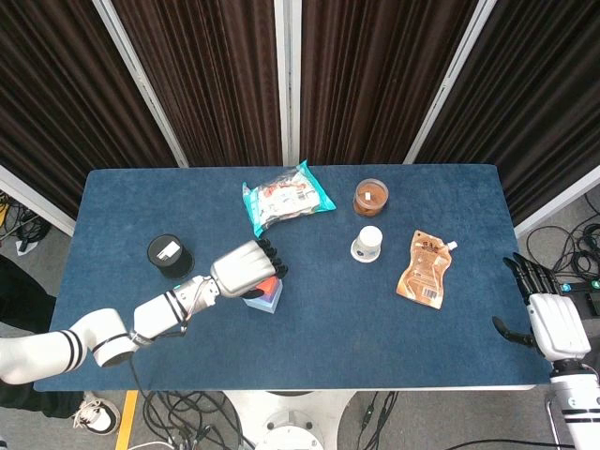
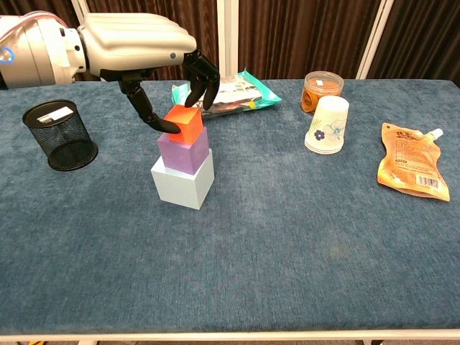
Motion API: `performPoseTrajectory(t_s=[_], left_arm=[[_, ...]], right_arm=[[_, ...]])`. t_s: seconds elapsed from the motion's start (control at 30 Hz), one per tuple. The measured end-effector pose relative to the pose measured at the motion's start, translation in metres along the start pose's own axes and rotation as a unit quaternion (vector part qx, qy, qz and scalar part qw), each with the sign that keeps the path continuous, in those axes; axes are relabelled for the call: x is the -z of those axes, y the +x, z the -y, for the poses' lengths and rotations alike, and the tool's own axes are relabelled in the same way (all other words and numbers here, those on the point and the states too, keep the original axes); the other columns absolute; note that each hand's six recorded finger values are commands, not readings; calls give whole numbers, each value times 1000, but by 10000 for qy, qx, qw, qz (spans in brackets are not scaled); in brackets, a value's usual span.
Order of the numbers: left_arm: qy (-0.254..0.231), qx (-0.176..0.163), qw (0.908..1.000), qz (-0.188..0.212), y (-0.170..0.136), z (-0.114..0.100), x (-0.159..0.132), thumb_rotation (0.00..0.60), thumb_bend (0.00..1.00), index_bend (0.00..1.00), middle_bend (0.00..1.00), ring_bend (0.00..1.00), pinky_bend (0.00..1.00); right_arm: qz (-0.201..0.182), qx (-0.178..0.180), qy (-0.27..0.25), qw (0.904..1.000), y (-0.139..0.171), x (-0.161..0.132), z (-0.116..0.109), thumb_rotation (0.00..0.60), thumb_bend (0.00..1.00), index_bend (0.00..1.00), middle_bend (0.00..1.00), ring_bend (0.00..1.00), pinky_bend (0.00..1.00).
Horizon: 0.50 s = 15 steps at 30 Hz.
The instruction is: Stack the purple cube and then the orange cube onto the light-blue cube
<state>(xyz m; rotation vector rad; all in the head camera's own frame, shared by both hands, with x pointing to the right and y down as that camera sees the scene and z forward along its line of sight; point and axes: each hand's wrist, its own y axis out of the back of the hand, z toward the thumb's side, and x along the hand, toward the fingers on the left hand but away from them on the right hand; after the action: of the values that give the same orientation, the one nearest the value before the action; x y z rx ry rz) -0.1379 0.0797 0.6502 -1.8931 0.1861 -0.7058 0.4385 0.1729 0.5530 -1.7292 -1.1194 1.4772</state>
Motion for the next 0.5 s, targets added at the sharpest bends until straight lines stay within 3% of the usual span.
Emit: performPoseTrajectory(t_s=[0.1, 0.3, 0.5], left_arm=[[-10, 53, 10000, 6, -1, 2, -1, 600, 268, 445, 553, 385, 348], [-34, 102, 9999, 27, -1, 3, -1, 600, 199, 242, 357, 303, 306], [-19, 60, 10000, 2, -2, 0, -2, 600, 178, 160, 272, 259, 275]], right_arm=[[3, -9, -1, 10000, -1, 0, 0, 600, 183, 0, 0, 0, 0], [15, -19, -8, 10000, -1, 0, 0, 600, 183, 0, 0, 0, 0], [13, -59, -2, 10000, -1, 0, 1, 600, 182, 0, 0, 0, 0]])
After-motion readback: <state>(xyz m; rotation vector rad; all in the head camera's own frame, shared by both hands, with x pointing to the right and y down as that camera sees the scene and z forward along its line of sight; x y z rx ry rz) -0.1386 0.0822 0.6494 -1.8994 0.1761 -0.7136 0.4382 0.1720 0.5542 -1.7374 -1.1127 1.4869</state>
